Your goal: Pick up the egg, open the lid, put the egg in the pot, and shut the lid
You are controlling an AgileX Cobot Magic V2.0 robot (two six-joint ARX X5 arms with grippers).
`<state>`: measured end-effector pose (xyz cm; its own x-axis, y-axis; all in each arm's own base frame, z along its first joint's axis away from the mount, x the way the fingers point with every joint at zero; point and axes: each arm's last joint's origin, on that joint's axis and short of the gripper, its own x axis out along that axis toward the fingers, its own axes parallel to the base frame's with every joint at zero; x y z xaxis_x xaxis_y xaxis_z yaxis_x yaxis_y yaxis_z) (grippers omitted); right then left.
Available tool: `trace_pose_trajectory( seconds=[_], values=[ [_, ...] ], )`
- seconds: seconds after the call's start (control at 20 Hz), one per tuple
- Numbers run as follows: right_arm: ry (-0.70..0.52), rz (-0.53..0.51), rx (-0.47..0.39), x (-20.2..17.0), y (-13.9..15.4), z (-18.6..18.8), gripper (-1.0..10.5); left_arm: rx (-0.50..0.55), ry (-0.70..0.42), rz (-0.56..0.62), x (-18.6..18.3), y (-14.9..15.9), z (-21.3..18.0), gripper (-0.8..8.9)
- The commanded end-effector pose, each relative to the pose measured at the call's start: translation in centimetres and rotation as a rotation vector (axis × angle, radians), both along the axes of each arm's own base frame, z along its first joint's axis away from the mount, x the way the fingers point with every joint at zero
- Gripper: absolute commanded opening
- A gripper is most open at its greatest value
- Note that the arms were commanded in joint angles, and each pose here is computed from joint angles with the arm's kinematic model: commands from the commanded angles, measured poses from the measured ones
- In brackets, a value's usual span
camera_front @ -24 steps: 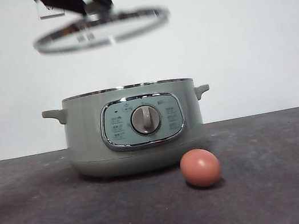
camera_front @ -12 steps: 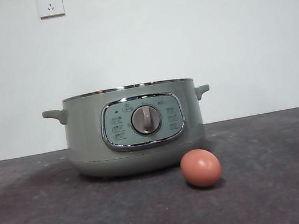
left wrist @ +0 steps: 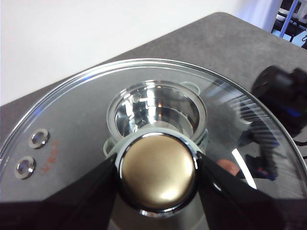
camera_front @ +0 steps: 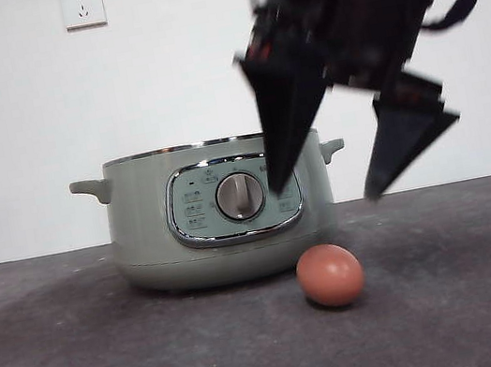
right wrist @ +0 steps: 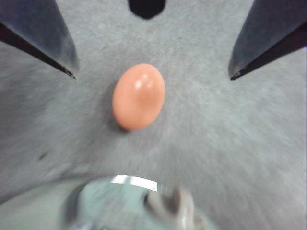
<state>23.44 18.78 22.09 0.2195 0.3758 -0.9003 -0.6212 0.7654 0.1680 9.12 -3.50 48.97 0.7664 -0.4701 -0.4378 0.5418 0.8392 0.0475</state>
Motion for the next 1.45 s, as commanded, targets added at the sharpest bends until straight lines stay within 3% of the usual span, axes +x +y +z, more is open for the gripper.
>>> trace_pose_trajectory(
  seconds=[0.05,0.35,0.5,0.95,1.1,1.25,1.4,1.45],
  values=[
    [0.028,-0.006,-0.042,0.3,1.0,-1.7,6.6,-0.024,-0.057,-0.002,-1.1,0.4,0.6,-0.08],
    [-0.001,-0.070,-0.062,1.3,2.1,-3.6,6.2,-0.021,-0.048,-0.002,-2.0,0.6,0.5,-0.08],
    [0.009,-0.072,-0.071,1.3,2.1,-3.8,4.7,-0.021,-0.048,-0.004,-2.0,0.6,0.5,-0.08],
    [0.048,-0.080,-0.098,1.3,2.2,-4.8,4.6,-0.023,-0.052,-0.004,-1.9,0.6,0.5,-0.08],
    [0.051,-0.087,-0.096,1.3,2.2,-4.8,2.2,-0.023,-0.053,-0.003,-1.9,0.6,0.5,-0.08],
    [0.054,-0.090,-0.096,1.3,2.2,-4.8,1.8,-0.022,-0.052,-0.003,-1.9,0.6,0.5,-0.08],
    [0.054,-0.093,-0.095,1.3,2.2,-4.8,-0.2,-0.022,-0.052,-0.003,-1.9,0.6,0.5,-0.08],
    [0.054,-0.093,-0.096,1.3,2.2,-4.8,-0.1,-0.022,-0.052,-0.003,-1.9,0.6,0.5,-0.08]
  ],
)
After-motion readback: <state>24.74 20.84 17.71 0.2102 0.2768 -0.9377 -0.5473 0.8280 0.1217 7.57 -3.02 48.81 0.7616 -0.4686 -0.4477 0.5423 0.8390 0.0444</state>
